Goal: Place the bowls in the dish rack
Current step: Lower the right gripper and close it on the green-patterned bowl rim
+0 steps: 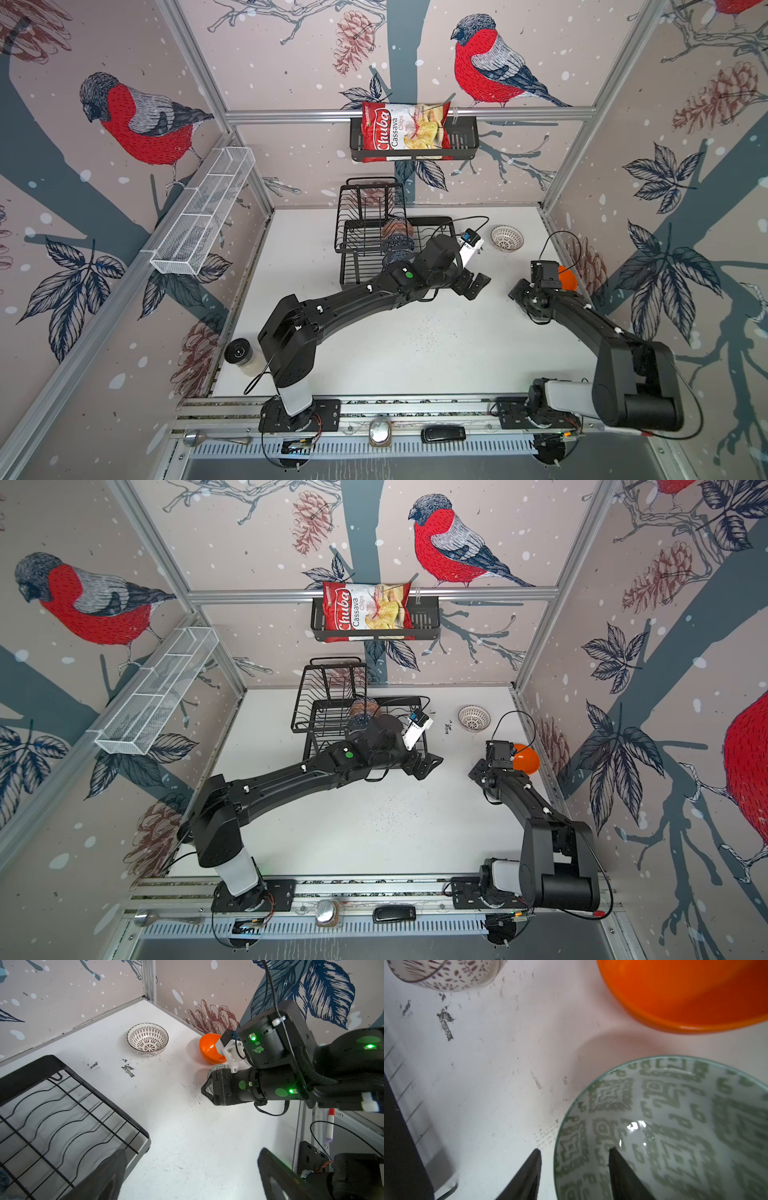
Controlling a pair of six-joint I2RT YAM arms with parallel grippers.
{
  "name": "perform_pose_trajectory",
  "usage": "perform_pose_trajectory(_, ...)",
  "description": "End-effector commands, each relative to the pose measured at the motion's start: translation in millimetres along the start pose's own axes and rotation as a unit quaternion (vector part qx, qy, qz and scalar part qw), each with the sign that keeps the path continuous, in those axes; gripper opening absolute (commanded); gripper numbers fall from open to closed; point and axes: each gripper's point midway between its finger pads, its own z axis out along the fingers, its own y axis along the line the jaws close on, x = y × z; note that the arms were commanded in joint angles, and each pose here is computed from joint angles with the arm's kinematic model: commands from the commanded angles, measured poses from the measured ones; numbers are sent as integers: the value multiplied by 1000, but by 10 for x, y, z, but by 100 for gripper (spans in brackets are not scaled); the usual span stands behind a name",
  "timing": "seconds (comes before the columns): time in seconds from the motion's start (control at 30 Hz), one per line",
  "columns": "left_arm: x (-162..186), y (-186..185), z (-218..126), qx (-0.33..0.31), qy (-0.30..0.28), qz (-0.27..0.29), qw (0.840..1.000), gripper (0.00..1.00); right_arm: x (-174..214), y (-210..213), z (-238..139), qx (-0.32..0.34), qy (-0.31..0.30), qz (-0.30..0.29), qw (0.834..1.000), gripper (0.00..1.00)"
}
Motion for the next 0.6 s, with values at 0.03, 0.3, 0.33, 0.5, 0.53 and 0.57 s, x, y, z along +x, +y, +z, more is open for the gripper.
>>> perform_pose_trajectory(0.03, -13, -39, 0, 9, -8, 4, 1000, 98, 34, -6, 47, 1, 4, -21, 1000, 39)
perform_pose_trajectory(0.3, -35, -17, -23, 1, -9, 7, 1000, 98, 70, -19, 24, 6, 0, -26, 1000, 11)
perform_pose_trajectory(0.33, -44, -9, -29, 0, -10, 7, 1000, 98, 76, -7, 15, 6, 0, -28, 1000, 9)
perform_pose_trajectory(0.5, -123, 116, -108, -22, -20, 0, 1000, 98, 147, 310, -141, -23, -1, -52, 998, 2)
perform_pose_trajectory(0.53, -152, 163, -133, -27, -24, -4, 999, 98, 177, 405, -184, -30, -2, -60, 998, 2)
perform_pose_trajectory(0.57, -168, 236, -157, -34, -27, -12, 999, 98, 208, 518, -234, -38, -3, -70, 997, 2)
